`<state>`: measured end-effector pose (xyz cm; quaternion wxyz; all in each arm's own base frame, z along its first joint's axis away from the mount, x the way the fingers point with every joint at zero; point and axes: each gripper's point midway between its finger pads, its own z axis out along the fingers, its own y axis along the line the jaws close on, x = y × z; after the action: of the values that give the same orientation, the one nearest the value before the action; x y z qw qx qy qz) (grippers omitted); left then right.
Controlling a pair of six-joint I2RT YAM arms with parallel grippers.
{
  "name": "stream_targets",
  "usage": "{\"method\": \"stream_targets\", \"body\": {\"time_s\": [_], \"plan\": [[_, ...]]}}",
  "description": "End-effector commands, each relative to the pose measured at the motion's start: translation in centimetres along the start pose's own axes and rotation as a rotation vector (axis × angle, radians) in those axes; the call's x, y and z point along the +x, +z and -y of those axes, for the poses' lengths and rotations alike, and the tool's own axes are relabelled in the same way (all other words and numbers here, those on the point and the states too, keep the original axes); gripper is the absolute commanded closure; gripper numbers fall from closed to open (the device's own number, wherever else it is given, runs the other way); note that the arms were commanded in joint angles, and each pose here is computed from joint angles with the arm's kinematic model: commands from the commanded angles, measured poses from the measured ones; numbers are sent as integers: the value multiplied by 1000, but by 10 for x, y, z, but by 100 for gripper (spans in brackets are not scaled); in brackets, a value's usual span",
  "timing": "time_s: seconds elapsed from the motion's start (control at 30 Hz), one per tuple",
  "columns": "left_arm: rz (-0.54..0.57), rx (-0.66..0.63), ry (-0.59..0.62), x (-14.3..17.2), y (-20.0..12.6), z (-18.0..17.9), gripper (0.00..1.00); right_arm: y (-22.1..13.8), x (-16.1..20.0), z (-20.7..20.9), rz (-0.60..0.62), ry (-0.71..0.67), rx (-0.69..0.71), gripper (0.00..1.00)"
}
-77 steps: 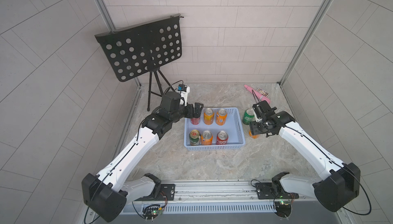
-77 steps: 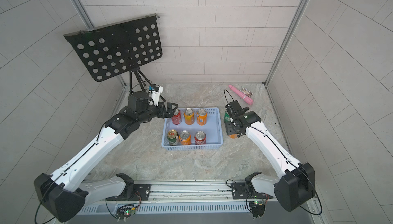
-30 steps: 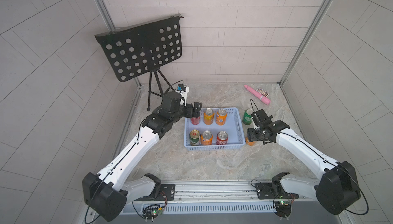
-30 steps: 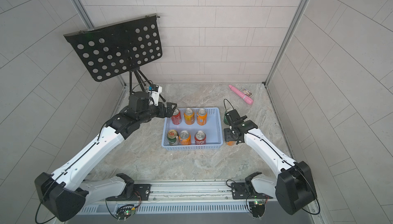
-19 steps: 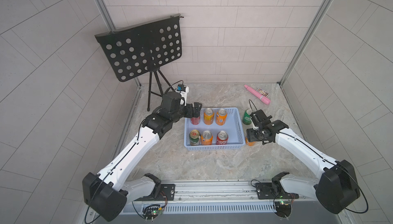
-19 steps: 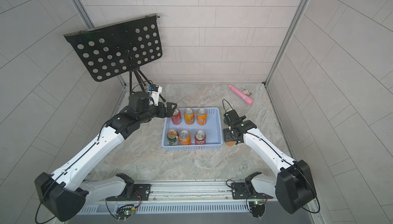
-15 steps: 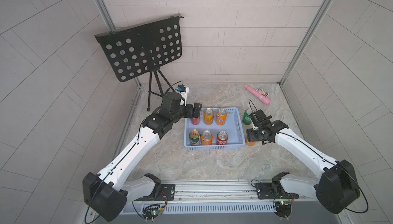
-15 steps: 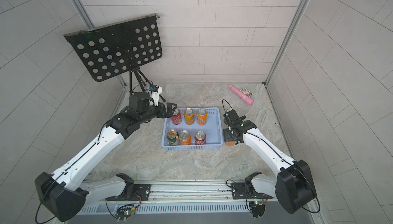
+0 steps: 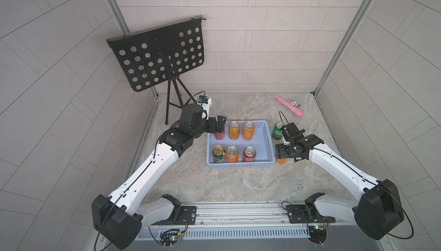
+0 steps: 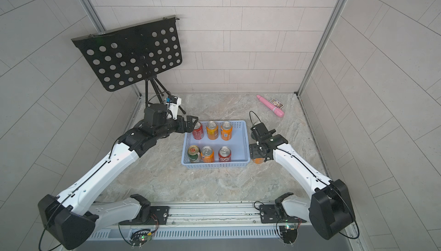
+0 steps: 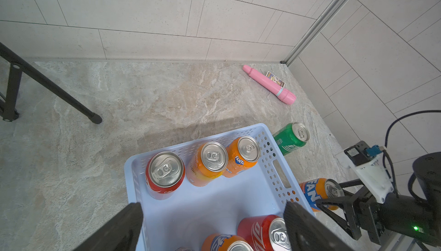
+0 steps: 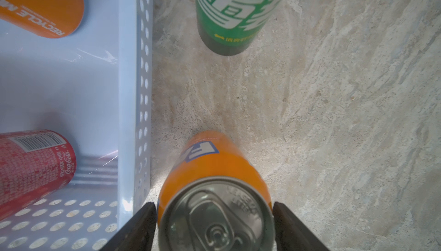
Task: Take out the drinks from the basket
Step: Place the drink at the center of the board.
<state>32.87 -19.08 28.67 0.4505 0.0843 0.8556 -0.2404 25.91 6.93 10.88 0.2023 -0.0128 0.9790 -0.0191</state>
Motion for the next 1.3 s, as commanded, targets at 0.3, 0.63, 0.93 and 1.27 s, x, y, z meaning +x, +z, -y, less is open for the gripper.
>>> {"method": "stream_targets", "body": {"time_s": [0.3, 0.63, 0.93, 1.27], "plan": [[4, -8, 3, 2, -3, -2, 0, -41, -35, 19, 162, 33, 77, 15], [16, -63, -66, 0, 0, -16, 0, -99, -70, 7, 308, 19, -42, 17], [38, -144, -116, -23, -4, -44, 0, -137, -101, -33, 439, -21, -277, 18], [2, -137, -305, -14, 23, -85, 0, -139, -128, -64, 429, -72, -327, 18]]}}
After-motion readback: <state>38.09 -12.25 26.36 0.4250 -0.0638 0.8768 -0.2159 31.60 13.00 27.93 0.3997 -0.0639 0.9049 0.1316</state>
